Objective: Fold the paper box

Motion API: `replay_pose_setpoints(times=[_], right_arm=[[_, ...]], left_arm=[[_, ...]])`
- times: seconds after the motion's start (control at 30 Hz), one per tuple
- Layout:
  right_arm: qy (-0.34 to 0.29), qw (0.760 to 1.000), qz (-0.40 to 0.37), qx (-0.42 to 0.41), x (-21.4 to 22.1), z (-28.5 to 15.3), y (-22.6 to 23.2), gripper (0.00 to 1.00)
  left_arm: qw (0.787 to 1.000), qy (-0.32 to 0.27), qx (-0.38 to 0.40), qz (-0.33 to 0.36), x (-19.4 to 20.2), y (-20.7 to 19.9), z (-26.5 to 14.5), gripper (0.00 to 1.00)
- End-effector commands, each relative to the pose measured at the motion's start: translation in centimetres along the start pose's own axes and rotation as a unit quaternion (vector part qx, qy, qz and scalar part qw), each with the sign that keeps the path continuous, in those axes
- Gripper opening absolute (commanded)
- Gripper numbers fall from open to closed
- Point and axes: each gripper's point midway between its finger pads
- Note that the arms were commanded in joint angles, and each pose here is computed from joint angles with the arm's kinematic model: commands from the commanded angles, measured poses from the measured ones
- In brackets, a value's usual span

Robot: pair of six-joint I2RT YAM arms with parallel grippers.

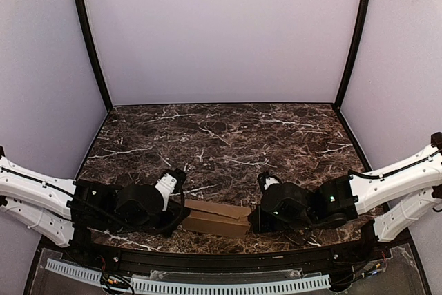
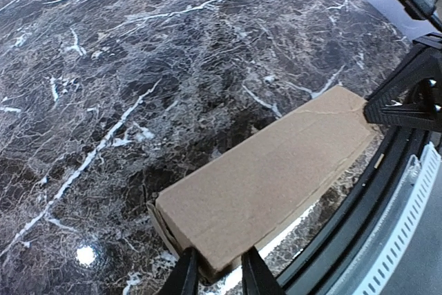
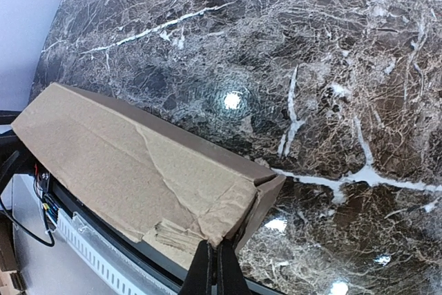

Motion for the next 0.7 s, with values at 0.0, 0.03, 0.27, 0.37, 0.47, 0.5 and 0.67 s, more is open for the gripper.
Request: replay_pose_setpoints(times=[0.0, 0.03, 0.27, 0.37, 0.47, 0.5, 0.67], right_arm=[[0.060, 0.990, -0.054, 0.118, 3.5, 1.2, -6.5, 0.00], [0.059, 0.990, -0.054, 0.119, 3.4, 1.3, -6.5, 0.00], [0.050, 0.990, -0.058, 0.115, 2.9, 1.1, -6.2, 0.00], [0.044, 0.991, -0.063, 0.114, 2.6, 1.0, -5.9, 0.00], [0.040, 0.990, -0.072, 0.117, 2.2, 1.0, -5.6, 0.00], [0.038, 0.990, -0.073, 0.116, 2.1, 0.9, -5.4, 0.00], [0.029, 0.990, -0.081, 0.110, 1.5, 0.7, -4.6, 0.00]], left_arm=[[0.991, -0.014, 0.136, 0.000, -1.6, -3.9, -1.9, 0.21], [0.988, -0.016, 0.156, 0.001, -1.8, -4.3, -2.4, 0.21], [0.985, -0.010, 0.171, -0.010, -2.0, -3.5, -2.7, 0.20], [0.987, -0.001, 0.163, -0.012, -1.3, -2.9, -2.5, 0.20], [0.989, 0.010, 0.150, -0.016, -0.7, -2.2, -2.6, 0.21], [0.989, 0.013, 0.146, -0.017, -0.5, -2.0, -2.7, 0.22], [0.992, 0.017, 0.126, -0.026, 0.2, -0.5, -3.6, 0.25]])
Point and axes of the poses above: each gripper's point midway between its finger pads, its own z axis out along the fingers, its own y axis along the line the jaws close on, x = y × z, and after that the axes turned 5 degrees about z, right-handed
